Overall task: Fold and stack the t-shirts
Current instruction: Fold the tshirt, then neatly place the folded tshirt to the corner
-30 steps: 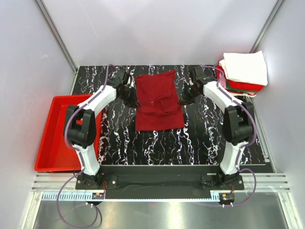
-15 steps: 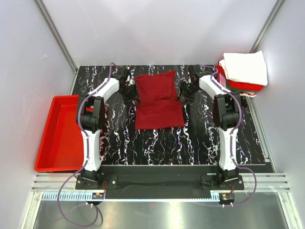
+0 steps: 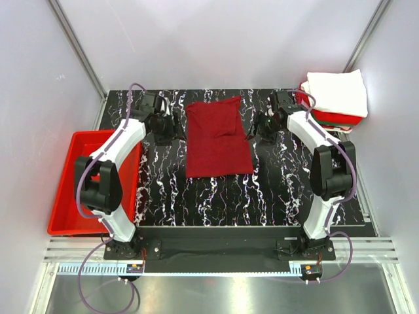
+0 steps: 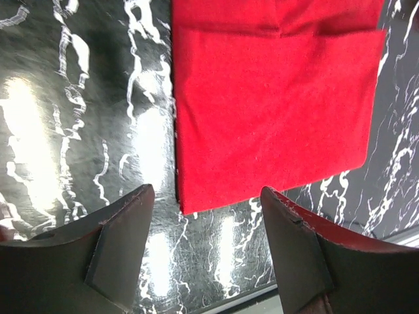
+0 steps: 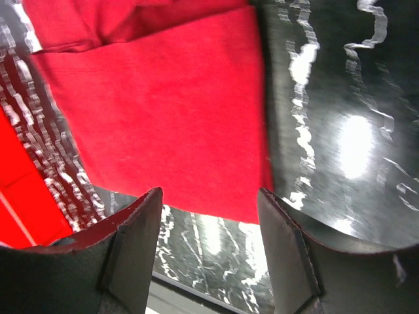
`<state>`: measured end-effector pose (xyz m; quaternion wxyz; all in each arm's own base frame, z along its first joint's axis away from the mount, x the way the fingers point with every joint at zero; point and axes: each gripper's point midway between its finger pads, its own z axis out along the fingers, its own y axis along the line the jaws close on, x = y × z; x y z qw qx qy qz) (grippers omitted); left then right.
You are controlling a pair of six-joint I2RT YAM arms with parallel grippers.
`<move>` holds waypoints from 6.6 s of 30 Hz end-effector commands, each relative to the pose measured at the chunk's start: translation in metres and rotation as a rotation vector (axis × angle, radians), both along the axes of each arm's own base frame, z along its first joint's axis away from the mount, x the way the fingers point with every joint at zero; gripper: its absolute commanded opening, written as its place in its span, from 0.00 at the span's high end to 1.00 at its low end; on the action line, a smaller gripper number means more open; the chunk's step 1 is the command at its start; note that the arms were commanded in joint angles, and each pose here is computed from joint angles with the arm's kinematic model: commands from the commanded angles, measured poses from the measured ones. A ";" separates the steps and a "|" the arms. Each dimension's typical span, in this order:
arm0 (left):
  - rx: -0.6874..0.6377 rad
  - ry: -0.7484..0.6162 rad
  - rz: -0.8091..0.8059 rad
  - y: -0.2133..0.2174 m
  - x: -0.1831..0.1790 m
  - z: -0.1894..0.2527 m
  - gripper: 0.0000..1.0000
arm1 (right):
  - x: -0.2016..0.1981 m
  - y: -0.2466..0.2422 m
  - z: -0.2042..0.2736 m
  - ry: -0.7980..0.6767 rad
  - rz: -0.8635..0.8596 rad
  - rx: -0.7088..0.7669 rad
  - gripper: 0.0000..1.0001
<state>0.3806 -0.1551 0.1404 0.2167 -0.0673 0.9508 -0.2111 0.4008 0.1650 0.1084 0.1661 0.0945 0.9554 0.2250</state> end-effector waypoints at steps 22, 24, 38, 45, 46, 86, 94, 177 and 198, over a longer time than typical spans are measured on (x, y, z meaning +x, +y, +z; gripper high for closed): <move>-0.174 0.147 0.017 -0.023 -0.091 -0.112 0.31 | -0.081 0.005 -0.087 0.118 -0.034 0.093 0.26; -0.174 0.166 0.021 -0.023 -0.094 -0.118 0.31 | -0.082 0.006 -0.094 0.141 -0.040 0.101 0.27; -0.226 0.193 0.046 -0.033 -0.095 -0.139 0.46 | -0.081 0.015 -0.118 0.167 -0.059 0.157 0.69; -0.247 0.170 0.014 -0.047 -0.095 -0.129 1.00 | -0.086 0.015 -0.109 0.155 -0.067 0.173 1.00; -0.241 0.170 0.012 -0.047 -0.097 -0.128 1.00 | -0.088 0.015 -0.106 0.153 -0.066 0.173 1.00; -0.133 -0.010 -0.114 -0.022 -0.088 0.034 0.99 | -0.075 0.003 0.059 -0.073 -0.180 0.043 1.00; -0.104 0.032 -0.065 -0.019 0.001 0.017 0.99 | 0.004 0.006 0.024 -0.017 -0.115 -0.009 1.00; 0.271 0.028 -0.167 -0.009 -0.028 -0.033 0.01 | -0.046 0.001 -0.056 -0.160 -0.070 0.183 0.00; 0.298 0.180 -0.137 -0.005 -0.039 -0.118 0.01 | -0.073 0.077 -0.146 0.011 -0.034 0.438 0.11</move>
